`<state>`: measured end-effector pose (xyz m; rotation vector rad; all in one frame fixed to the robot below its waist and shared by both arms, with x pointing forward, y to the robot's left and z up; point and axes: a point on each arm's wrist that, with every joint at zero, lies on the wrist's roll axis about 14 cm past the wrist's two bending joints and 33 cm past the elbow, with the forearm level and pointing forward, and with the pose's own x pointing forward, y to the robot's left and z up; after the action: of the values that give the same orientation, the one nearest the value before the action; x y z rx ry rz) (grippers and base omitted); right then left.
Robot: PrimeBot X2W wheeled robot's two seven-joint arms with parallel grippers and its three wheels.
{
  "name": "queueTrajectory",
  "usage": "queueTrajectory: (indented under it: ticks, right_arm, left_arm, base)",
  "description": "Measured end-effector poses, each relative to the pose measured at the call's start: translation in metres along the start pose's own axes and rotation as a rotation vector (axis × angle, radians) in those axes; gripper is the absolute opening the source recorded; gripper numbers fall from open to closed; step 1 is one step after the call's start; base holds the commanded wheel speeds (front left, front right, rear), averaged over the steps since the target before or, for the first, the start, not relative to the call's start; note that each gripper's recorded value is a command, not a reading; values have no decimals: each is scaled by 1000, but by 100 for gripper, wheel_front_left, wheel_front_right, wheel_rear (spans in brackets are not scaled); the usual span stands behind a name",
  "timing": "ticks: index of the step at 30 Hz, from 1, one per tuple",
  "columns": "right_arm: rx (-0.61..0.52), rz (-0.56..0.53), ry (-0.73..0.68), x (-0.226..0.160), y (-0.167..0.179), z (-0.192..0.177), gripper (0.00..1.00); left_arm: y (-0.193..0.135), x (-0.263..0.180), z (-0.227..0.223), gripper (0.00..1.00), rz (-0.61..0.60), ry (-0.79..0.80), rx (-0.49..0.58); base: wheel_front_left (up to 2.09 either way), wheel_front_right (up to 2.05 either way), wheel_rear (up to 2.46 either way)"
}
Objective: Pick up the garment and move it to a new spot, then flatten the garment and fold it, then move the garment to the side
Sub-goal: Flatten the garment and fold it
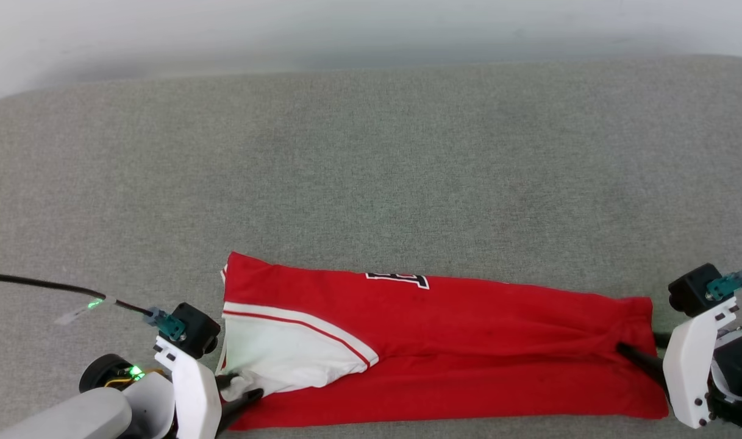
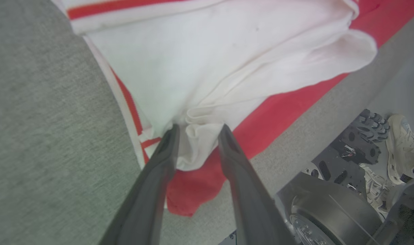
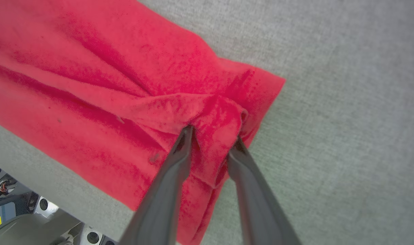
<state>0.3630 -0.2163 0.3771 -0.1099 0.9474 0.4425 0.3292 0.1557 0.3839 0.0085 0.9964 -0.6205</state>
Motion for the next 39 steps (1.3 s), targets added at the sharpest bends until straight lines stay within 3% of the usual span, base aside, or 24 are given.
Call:
queueTrajectory:
  ticks: [9,16,26,31,39]
  right_arm:
    - [-49,-28,-280,-42,-6,67,100]
    - [3,-92,-429,-66,-29,93,100]
    - [289,-126,-349,-50,-56,48,100]
    - [427,-66,-282,-32,-41,25,100]
    - [554,34,-158,-4,-10,0,100]
  left_arm:
    - [7,-34,58,100,132,-314,114]
    - [19,-63,99,100,282,-603,118]
    - [38,-78,118,100,496,-809,89]
    - [42,-93,129,100,599,-925,84]
    - [48,-103,116,100,713,-1000,48]
  base:
    - [0,0,0]
    - [0,0,0]
    - [0,0,0]
    - [0,0,0]
    - [0,0,0]
